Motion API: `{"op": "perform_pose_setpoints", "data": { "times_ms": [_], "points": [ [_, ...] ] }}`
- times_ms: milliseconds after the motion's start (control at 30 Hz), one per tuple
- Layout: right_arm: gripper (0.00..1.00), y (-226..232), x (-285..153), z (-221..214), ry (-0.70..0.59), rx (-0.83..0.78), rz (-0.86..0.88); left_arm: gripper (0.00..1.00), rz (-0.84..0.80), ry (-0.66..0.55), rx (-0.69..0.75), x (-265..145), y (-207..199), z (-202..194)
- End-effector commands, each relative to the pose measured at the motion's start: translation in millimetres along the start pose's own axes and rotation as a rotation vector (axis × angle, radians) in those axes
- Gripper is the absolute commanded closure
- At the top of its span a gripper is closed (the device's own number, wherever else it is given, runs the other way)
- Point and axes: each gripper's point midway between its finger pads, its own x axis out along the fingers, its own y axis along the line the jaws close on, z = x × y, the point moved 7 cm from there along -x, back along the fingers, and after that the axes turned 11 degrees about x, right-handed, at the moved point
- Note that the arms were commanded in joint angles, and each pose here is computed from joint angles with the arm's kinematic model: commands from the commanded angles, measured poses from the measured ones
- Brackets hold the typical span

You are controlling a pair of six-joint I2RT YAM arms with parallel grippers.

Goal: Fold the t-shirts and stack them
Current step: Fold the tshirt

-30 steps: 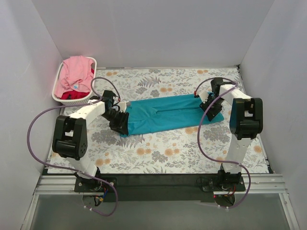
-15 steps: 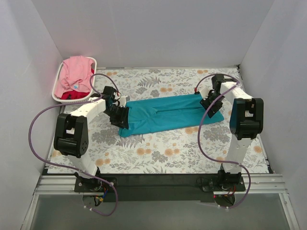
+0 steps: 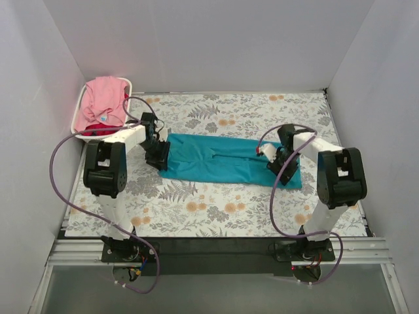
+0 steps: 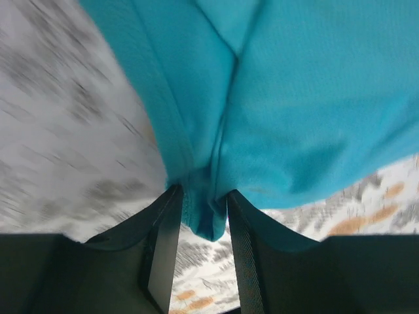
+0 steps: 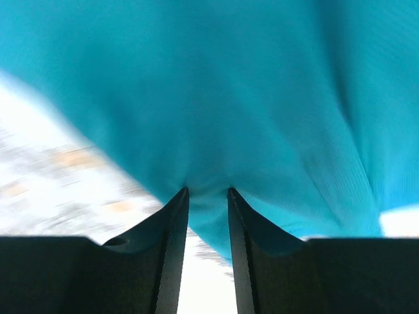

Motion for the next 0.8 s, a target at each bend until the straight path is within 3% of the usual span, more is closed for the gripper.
{"op": "perform_pose_setpoints", "data": {
  "times_ms": [0,67,133,167,233,300,367,467,600,767],
  "points": [
    [0.63,90,0,-35,0.11,-0.151,0.307,0.67,0.199,-0.101,0.058,13,61,60],
    [0.59,124,-22,-25,0.01,-0.23,0.435,0.66,0.227,-0.201,0.085,-5,75,114],
    [0.57,135,-50,-19,-0.041,-0.246,0.506,0.64,0.226,-0.244,0.099,-27,75,141],
    [0.57,135,-68,-4,-0.114,-0.257,0.515,0.63,0.209,-0.345,0.124,-54,70,169],
    [0.55,129,-87,7,-0.18,-0.249,0.491,0.61,0.218,-0.389,0.116,-72,67,177],
    [0.53,116,-98,21,-0.232,-0.237,0.434,0.59,0.199,-0.427,0.113,-89,57,175],
    [0.54,103,-89,28,-0.198,-0.179,0.39,0.59,0.142,-0.434,0.096,-91,45,166],
    [0.61,81,-62,42,-0.193,-0.12,0.276,0.59,0.019,-0.394,0.075,-73,17,139],
    [0.7,65,-39,53,-0.168,-0.062,0.211,0.59,-0.083,-0.447,0.024,-67,-14,134],
    [0.75,56,-13,54,-0.121,-0.029,0.161,0.7,-0.089,-0.378,-0.032,-31,-32,134]
  ]
}}
